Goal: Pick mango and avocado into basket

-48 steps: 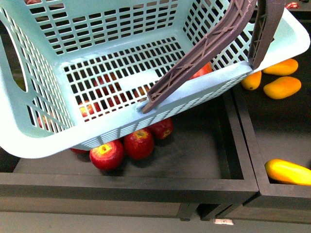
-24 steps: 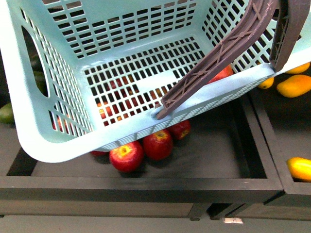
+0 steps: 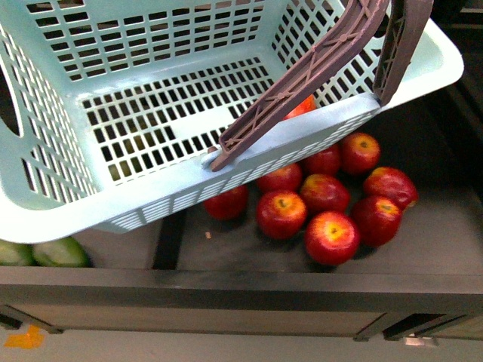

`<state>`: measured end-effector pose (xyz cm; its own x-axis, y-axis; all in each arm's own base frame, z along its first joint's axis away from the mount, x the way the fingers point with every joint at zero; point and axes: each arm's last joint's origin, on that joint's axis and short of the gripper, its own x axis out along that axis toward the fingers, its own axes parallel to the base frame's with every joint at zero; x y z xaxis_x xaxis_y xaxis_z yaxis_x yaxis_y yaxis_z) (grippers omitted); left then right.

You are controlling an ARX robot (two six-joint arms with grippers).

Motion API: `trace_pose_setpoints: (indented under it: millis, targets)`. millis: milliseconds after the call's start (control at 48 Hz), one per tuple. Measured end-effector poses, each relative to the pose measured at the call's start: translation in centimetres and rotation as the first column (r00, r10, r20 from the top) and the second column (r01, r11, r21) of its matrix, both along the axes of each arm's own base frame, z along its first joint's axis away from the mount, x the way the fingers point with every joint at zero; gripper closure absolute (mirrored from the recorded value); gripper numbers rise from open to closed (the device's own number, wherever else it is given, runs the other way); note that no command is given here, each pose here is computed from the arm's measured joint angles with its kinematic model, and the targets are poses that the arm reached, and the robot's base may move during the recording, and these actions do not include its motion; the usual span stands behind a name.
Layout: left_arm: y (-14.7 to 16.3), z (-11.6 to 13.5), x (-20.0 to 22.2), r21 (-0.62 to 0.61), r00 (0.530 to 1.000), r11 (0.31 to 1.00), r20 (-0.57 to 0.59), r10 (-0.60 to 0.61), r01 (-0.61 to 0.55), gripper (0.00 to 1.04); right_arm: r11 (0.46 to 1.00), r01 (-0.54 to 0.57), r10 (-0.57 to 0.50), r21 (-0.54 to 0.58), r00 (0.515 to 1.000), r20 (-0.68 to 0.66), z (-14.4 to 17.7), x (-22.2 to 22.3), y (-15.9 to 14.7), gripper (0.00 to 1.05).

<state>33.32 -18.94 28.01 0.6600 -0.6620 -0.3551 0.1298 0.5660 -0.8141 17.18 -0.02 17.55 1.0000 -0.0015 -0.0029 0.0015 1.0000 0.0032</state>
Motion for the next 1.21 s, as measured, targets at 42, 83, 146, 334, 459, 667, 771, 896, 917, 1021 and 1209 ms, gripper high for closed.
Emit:
trace_pose_setpoints:
  millis: [42, 83, 146, 334, 459, 667, 771, 896, 917, 1021, 1209]
  targets:
    - [-0.01, 0.0, -0.01, 0.0, 1.0, 1.0, 0.0, -0.001, 0.001, 0.88, 1.0, 0.0, 0.0, 0.0, 1.0, -0.001, -0.03, -0.01, 0.0, 0.09]
    - [-0.03, -0.01, -0.01, -0.002, 1.0, 1.0, -0.001, -0.005, 0.004, 0.88, 1.0, 0.0, 0.0, 0.0, 1.0, -0.003, -0.05, 0.0, 0.0, 0.09]
    - [-0.03, -0.01, -0.02, -0.005, 1.0, 1.0, -0.004, -0.009, 0.009, 0.88, 1.0, -0.001, 0.001, 0.0, 1.0, -0.005, -0.09, 0.0, 0.0, 0.09]
    - [-0.09, 0.0, -0.07, -0.007, 1.0, 1.0, -0.004, -0.015, 0.015, 0.88, 1.0, 0.0, 0.0, 0.0, 1.0, -0.005, -0.11, 0.0, 0.0, 0.09]
    - [-0.05, 0.0, -0.03, -0.007, 1.0, 1.0, -0.006, -0.008, 0.008, 0.88, 1.0, 0.0, 0.0, 0.0, 1.0, -0.002, -0.07, -0.03, 0.0, 0.09]
    - [0.04, 0.0, 0.02, -0.003, 1.0, 1.0, -0.002, -0.004, 0.004, 0.88, 1.0, -0.001, 0.001, 0.0, 1.0, -0.003, -0.08, -0.04, 0.01, 0.09]
    - [0.04, 0.0, 0.01, -0.007, 1.0, 1.0, -0.005, -0.009, 0.009, 0.88, 1.0, -0.001, 0.001, 0.0, 1.0, -0.002, -0.06, -0.04, 0.01, 0.09]
    - [-0.03, 0.0, -0.02, -0.007, 1.0, 1.0, -0.005, -0.01, 0.01, 0.88, 1.0, -0.001, 0.001, 0.0, 1.0, -0.003, -0.1, -0.04, 0.01, 0.09]
    - [-0.02, 0.0, -0.02, -0.007, 1.0, 1.0, -0.005, -0.011, 0.011, 0.88, 1.0, -0.001, 0.001, 0.0, 1.0, -0.003, -0.08, -0.04, 0.01, 0.09]
    - [-0.01, 0.0, -0.01, -0.005, 1.0, 1.0, -0.004, -0.007, 0.007, 0.88, 1.0, -0.001, 0.001, 0.0, 1.0, -0.003, -0.09, -0.03, 0.01, 0.09]
    - [0.33, 0.01, 0.18, -0.003, 1.0, 1.0, -0.002, 0.005, -0.005, 0.88, 1.0, -0.013, 0.013, 0.0, 1.0, -0.003, -0.09, -0.03, 0.08, 0.09]
